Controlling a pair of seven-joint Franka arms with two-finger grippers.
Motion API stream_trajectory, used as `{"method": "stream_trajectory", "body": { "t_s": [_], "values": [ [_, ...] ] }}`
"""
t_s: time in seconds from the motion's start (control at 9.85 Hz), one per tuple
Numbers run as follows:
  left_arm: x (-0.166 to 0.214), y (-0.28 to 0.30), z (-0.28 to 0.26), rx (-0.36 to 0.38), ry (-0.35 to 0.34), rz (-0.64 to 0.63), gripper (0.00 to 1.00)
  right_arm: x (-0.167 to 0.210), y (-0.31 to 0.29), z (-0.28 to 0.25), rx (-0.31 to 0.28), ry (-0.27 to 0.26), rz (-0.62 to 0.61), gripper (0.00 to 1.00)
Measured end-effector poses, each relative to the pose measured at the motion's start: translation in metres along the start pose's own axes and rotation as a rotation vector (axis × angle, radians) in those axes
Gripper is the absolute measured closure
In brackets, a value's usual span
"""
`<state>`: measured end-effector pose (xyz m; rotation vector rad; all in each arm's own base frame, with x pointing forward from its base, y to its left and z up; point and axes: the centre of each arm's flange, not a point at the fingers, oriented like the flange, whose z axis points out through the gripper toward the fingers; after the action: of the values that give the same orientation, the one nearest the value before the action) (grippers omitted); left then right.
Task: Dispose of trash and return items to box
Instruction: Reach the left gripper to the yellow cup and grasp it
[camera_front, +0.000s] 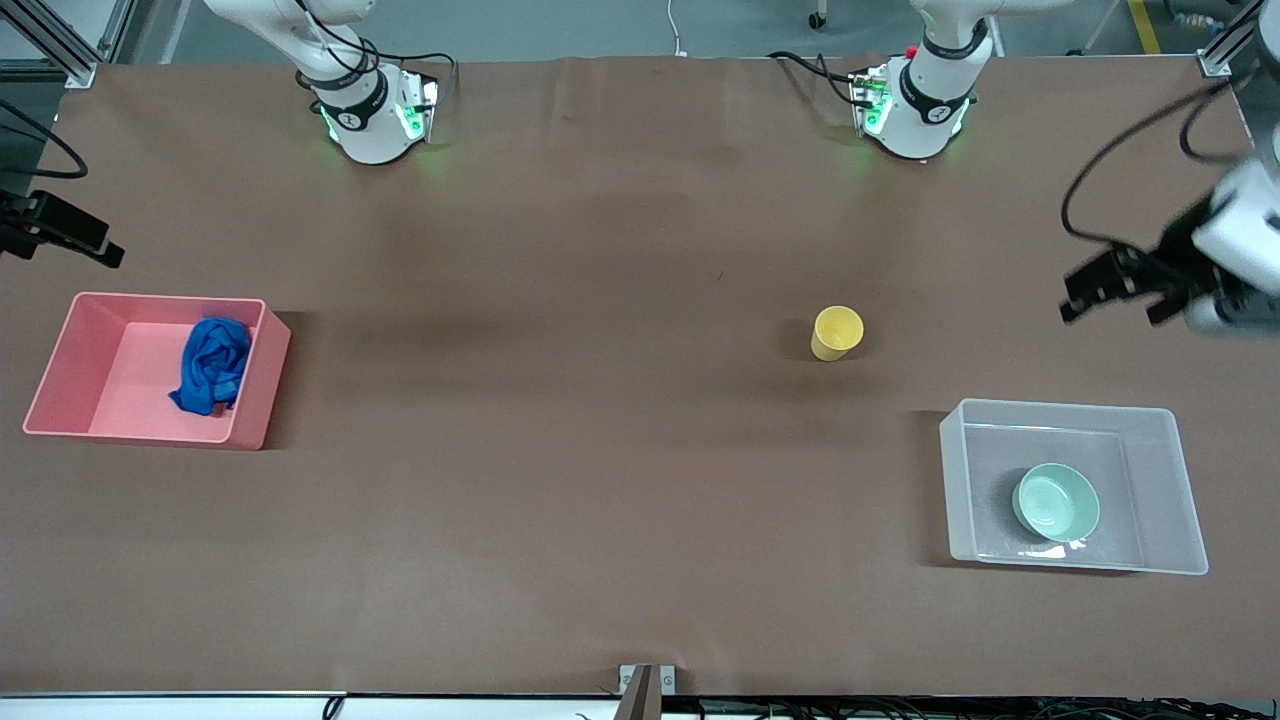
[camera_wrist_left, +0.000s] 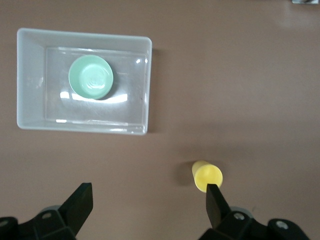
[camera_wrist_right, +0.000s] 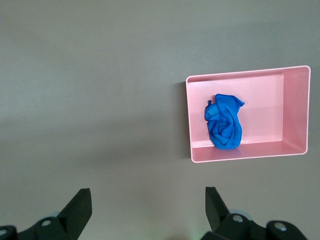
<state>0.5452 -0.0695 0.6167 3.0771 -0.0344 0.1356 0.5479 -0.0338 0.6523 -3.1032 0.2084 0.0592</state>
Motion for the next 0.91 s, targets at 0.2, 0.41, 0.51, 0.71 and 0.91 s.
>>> {"method": "stream_trajectory", "body": {
  "t_s": [0.2,0.41,0.51,0.71,0.91],
  "values": [
    [-0.031,0.014,0.011,0.013,-0.014,0.006,0.0,0.004,-0.002,0.001,0.001,0.027,-0.003,0.0],
    [-0.035,0.034,0.051,0.016,-0.001,0.004,0.0,0.004,0.0,0.001,-0.002,0.027,-0.047,0.0],
    [-0.039,0.049,0.082,0.017,0.01,0.005,0.0,0.004,0.003,0.002,-0.005,0.025,-0.059,0.0],
    [-0.059,0.069,0.159,0.019,0.018,0.018,0.0,0.005,0.013,0.003,-0.007,0.023,-0.056,0.0],
    [-0.075,0.083,0.229,0.008,0.007,0.023,0.02,0.005,0.017,0.003,-0.008,0.018,-0.052,0.0]
  ]
}}
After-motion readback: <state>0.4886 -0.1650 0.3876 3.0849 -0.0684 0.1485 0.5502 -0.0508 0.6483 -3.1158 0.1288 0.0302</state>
